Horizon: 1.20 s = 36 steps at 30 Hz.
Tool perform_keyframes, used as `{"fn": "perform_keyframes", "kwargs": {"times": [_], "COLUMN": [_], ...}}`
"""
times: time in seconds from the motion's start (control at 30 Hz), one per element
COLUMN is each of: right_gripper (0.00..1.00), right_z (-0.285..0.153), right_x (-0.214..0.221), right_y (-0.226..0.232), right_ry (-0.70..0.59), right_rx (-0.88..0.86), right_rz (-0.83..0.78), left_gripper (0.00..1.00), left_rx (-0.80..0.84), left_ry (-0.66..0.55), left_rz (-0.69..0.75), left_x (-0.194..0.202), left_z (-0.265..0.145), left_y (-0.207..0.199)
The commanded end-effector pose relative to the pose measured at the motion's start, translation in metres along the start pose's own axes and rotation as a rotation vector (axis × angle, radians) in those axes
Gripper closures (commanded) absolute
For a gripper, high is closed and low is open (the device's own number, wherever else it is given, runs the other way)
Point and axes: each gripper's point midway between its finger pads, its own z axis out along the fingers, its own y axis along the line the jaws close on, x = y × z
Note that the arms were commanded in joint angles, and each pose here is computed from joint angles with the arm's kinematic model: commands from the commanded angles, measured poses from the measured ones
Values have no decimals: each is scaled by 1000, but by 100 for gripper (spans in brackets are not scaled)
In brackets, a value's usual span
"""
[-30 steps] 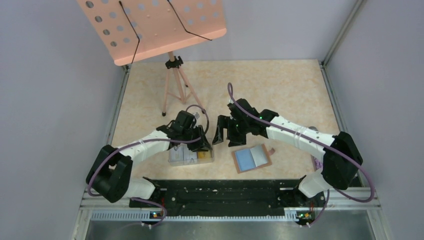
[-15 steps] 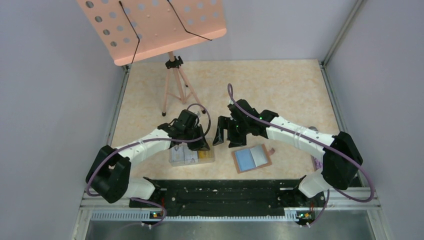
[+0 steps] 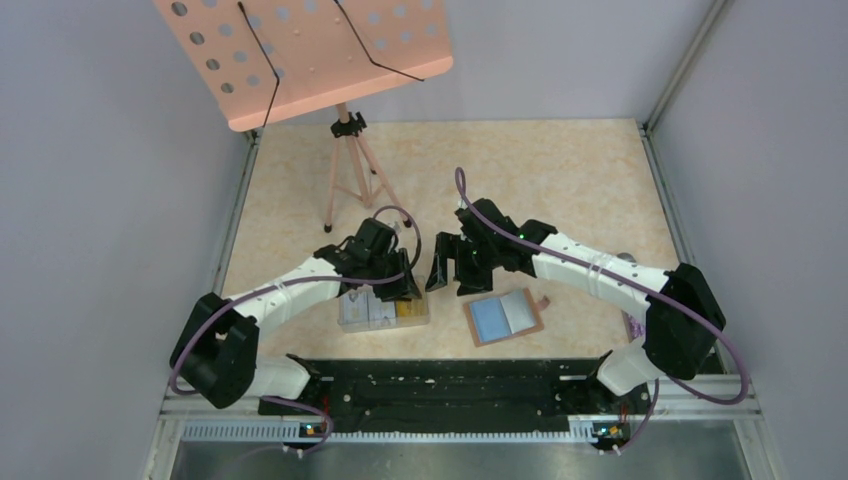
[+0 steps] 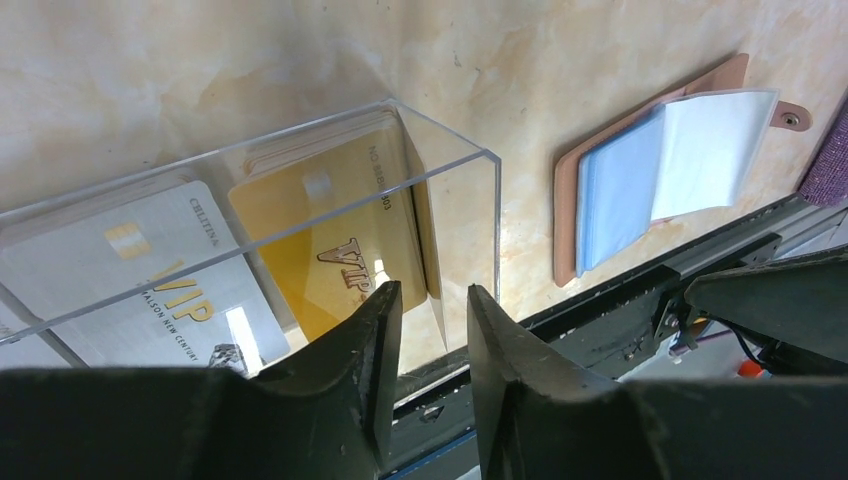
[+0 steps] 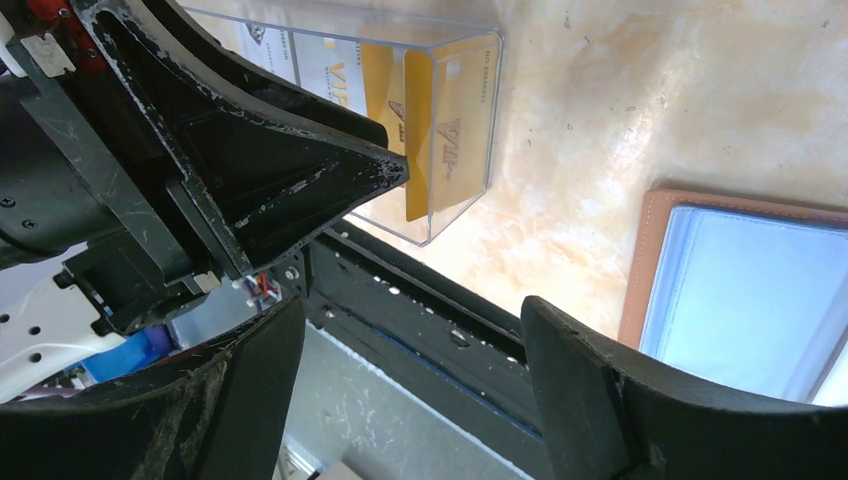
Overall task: Put the credit cards into the card holder
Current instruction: Pick up the credit card from the storage box.
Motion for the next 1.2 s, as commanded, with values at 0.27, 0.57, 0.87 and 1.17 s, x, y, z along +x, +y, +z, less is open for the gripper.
{"fn": "perform_keyframes", "kwargs": {"times": [0.27, 0.57, 0.87, 1.17], "right_gripper": [21, 21, 21, 20], "right_z": [-3, -8, -24, -83], "right_x": [-4, -7, -15, -10], "right_y": [6, 9, 20, 29], "right_ry": [-16, -32, -63, -135], "right_rx": [-32, -36, -68, -312], "right_rz": [-2, -4, -10, -30], "left_gripper": [74, 100, 100, 100], "left_rx": [18, -6, 116, 418], "left_ry": [3, -45, -177, -270], "left_rz": [34, 47, 48, 12], "left_x": [1, -8, -23, -6], "left_z": [9, -5, -64, -107], "left_y": [-9, -17, -52, -80]}}
